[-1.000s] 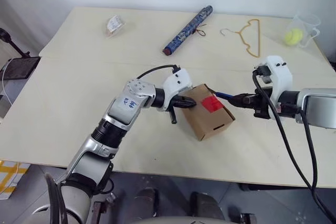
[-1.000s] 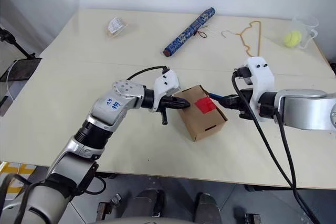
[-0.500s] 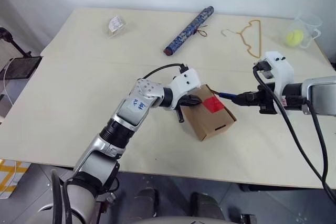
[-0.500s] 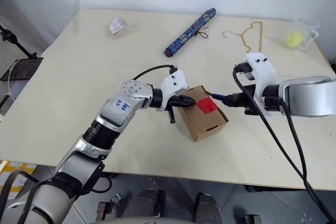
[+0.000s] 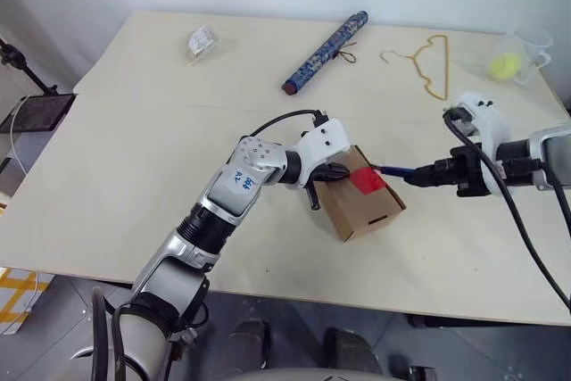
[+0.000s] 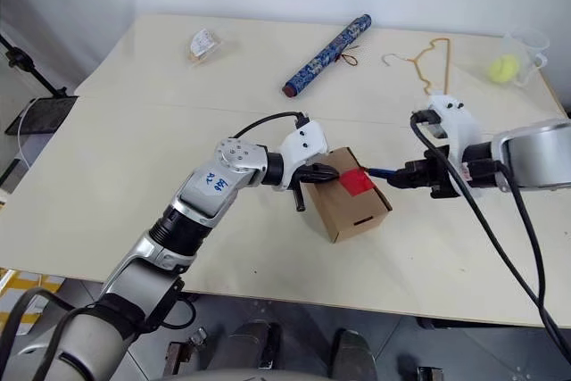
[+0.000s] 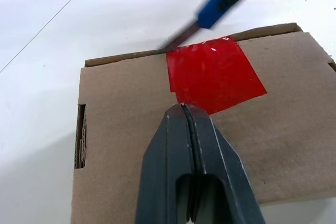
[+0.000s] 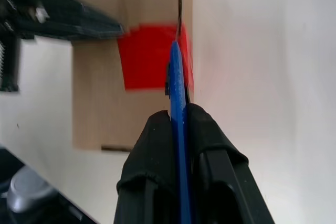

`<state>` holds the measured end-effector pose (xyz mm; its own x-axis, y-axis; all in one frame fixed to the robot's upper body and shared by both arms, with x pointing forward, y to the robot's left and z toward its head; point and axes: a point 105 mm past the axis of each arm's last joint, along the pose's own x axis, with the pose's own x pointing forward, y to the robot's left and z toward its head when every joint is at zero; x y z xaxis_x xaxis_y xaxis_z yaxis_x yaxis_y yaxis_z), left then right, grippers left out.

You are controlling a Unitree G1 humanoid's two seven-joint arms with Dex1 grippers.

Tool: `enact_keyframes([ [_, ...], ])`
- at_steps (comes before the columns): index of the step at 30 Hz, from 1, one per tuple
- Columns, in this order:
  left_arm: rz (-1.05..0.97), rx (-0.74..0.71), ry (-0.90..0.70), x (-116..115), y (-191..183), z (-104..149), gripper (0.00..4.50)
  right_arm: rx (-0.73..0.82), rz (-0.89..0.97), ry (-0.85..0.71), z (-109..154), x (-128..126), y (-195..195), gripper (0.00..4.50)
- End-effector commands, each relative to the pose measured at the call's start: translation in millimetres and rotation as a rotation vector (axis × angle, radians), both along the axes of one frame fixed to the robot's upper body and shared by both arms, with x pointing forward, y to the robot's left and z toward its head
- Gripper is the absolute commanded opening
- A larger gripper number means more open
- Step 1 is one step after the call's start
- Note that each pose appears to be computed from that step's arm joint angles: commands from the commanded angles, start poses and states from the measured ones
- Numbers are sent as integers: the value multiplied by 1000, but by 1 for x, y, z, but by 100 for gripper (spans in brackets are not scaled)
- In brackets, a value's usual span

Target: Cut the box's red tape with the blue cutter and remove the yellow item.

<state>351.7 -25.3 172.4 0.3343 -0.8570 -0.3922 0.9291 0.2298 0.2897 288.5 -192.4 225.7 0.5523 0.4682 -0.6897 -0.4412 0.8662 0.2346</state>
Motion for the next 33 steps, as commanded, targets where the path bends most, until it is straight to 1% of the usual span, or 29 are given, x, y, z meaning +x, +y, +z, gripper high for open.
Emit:
enact_keyframes([
  [1, 30, 75, 64, -1, 5, -30, 0, -43, 12, 106, -15, -13, -8, 10],
  [10, 27, 78, 73, -4, 5, -32, 0, -57, 30, 143, -20, -21, -10, 10],
  [22, 19, 104, 111, -9, 2, -44, 0, -87, 92, 216, -24, -48, -15, 10],
  [24, 9, 112, 118, -11, 1, -47, 0, -84, 90, 216, -26, -49, -15, 10],
  [29, -32, 139, 116, -17, -3, -51, 0, -60, 53, 187, -30, -40, -15, 10],
  [33, -41, 146, 109, -17, -4, -50, 0, -61, 56, 179, -27, -40, -15, 10],
])
